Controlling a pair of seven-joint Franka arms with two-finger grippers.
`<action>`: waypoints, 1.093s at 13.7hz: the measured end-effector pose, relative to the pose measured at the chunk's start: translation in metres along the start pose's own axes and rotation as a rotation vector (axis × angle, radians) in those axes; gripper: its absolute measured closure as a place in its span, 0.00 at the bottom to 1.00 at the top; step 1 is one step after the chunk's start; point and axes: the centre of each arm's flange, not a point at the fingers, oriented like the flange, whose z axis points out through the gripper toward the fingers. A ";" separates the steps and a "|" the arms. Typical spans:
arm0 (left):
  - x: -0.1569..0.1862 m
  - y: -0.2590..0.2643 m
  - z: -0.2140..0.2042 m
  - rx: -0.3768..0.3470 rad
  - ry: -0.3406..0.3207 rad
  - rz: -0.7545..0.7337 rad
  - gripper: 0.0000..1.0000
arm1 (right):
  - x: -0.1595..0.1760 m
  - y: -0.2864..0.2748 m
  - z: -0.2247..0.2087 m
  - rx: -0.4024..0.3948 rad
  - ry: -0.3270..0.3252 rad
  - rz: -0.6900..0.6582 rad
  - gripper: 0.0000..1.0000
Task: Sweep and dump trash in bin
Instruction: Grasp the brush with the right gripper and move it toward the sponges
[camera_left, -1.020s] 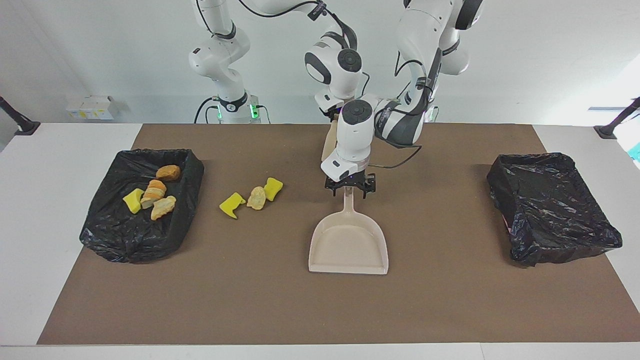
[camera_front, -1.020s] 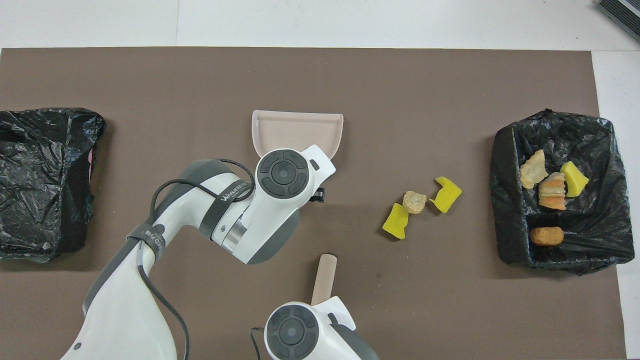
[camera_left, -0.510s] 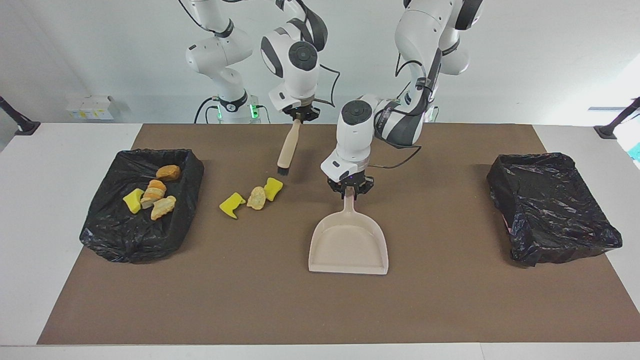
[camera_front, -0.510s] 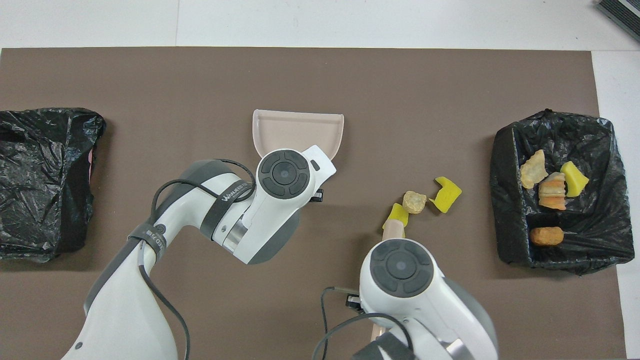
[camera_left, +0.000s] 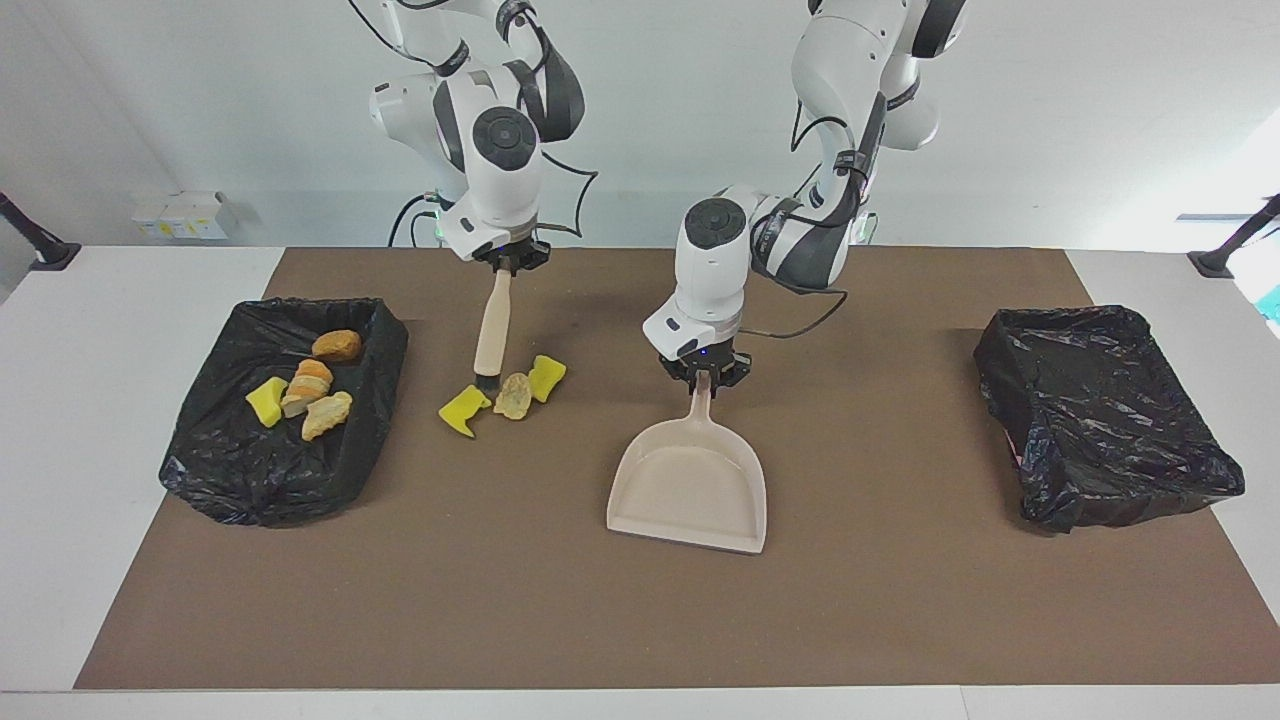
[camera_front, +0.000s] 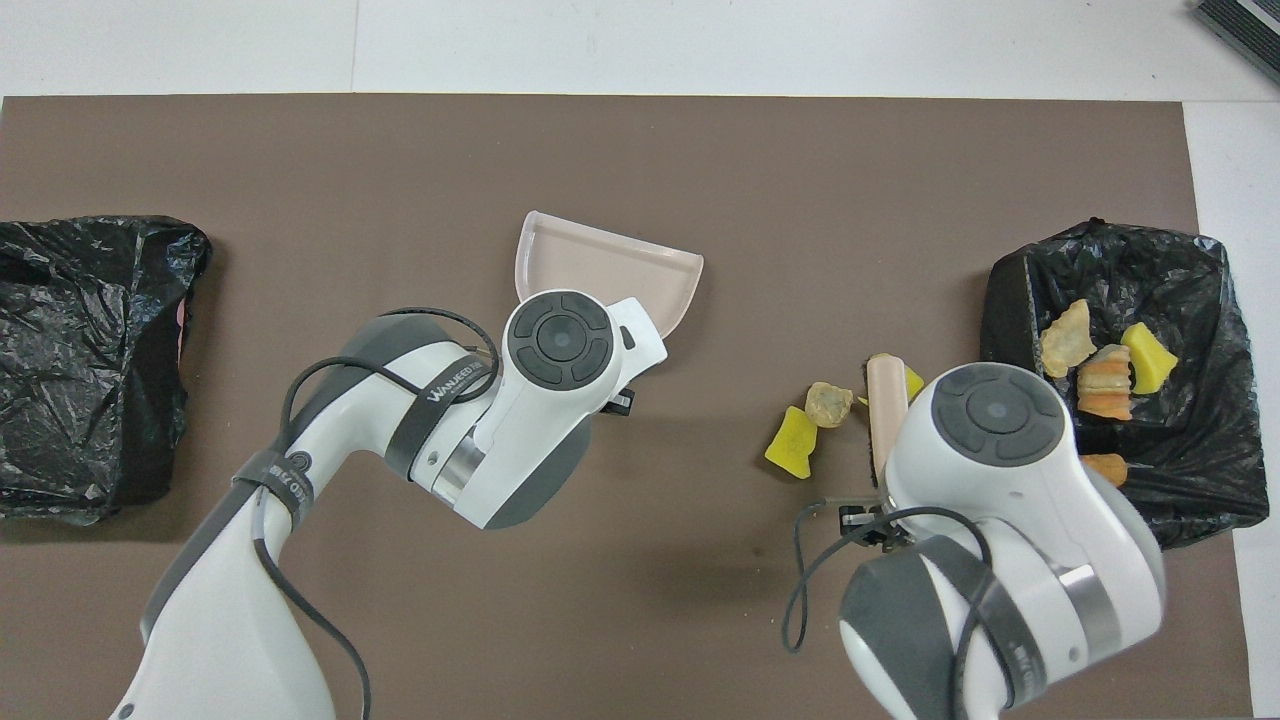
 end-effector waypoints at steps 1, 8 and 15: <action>-0.006 -0.006 -0.009 0.010 -0.028 0.090 0.69 | 0.011 0.017 0.003 0.013 0.007 -0.023 0.74; -0.019 -0.026 -0.021 0.044 -0.114 0.461 0.69 | 0.045 0.111 0.045 0.088 0.048 -0.109 0.74; -0.032 -0.032 -0.022 0.130 -0.166 0.796 0.69 | 0.041 0.099 0.099 0.090 0.057 -0.135 0.74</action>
